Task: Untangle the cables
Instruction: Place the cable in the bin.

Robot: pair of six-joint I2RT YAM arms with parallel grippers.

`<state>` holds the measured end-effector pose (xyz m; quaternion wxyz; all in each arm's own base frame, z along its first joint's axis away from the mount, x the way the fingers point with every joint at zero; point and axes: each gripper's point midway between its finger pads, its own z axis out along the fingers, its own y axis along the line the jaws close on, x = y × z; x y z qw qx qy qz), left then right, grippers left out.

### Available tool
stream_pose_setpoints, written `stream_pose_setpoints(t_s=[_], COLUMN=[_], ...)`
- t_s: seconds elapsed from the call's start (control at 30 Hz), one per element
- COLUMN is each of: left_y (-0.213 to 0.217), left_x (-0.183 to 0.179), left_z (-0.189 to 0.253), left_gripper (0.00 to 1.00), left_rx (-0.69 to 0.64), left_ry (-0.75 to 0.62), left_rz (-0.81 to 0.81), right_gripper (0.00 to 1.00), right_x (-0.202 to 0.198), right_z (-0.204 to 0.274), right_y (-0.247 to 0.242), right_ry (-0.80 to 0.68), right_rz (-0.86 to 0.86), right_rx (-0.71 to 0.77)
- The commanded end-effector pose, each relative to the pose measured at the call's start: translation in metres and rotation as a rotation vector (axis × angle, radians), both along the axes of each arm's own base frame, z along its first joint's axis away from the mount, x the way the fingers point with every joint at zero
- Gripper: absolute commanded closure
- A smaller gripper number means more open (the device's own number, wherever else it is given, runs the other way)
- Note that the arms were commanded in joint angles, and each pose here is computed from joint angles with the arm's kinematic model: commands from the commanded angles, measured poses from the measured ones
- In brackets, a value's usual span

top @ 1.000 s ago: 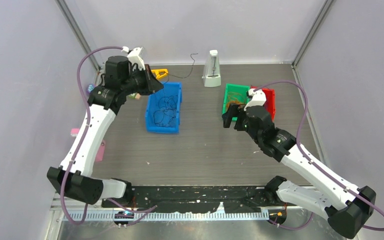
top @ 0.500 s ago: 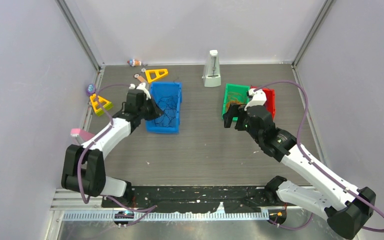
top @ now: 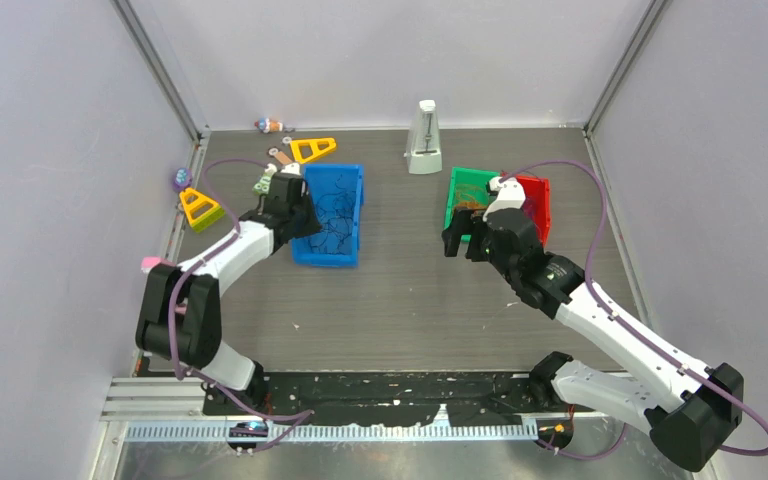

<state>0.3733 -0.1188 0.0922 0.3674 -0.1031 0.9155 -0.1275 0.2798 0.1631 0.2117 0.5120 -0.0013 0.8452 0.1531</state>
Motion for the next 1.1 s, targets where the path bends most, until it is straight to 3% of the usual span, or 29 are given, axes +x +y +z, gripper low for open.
stream_pose_setpoints(t_s=[0.0,0.13,0.2,0.27,0.33,0.4,0.43,0.47,0.7,0.9,0.97,1.07], left_y=[-0.013,-0.026,-0.028,-0.026,-0.024,-0.022,-0.022,-0.022,-0.021,-0.008,0.016,0.044], left_x=[0.017,0.026,0.028,0.027,0.023,0.017,0.013,0.007,-0.045,-0.084,-0.080,-0.072], left_z=[0.007,-0.010,-0.009,-0.001,0.011,0.026,0.034,0.042,0.086,0.095,0.091,0.081], left_gripper=[1.00,0.96,0.90,0.71,0.46,0.26,0.09,0.01,0.00,0.00,0.00,0.00], left_rx=[0.085,0.073,0.074,0.083,0.086,0.087,0.085,0.084,0.060,0.047,0.110,0.187], left_ry=[0.011,0.054,0.039,0.003,-0.039,-0.091,-0.119,-0.148,-0.337,-0.479,-0.555,-0.655], left_rz=[-0.061,-0.090,-0.096,-0.105,-0.115,-0.127,-0.135,-0.145,-0.202,-0.232,-0.123,0.014], right_gripper=[0.07,0.06,0.06,0.06,0.05,0.05,0.04,0.04,0.01,0.05,0.04,0.04], right_x=[0.004,0.006,0.009,0.010,0.010,0.011,0.013,0.015,0.021,0.013,0.020,0.030], right_z=[-0.002,-0.023,-0.035,-0.034,-0.029,-0.022,-0.017,-0.011,0.031,0.027,0.013,0.000], right_y=[0.000,0.001,-0.001,-0.001,-0.002,-0.002,-0.003,-0.004,-0.018,-0.056,-0.085,-0.105], right_ry=[-0.003,0.074,0.133,0.138,0.097,0.049,0.023,0.003,-0.265,-0.473,-0.488,-0.500], right_rz=[-0.009,0.041,0.060,0.098,0.127,0.160,0.166,0.161,0.155,0.014,-0.145,-0.232], right_rx=[0.003,0.010,0.043,0.110,0.152,0.157,0.145,0.139,0.091,0.029,-0.017,-0.084])
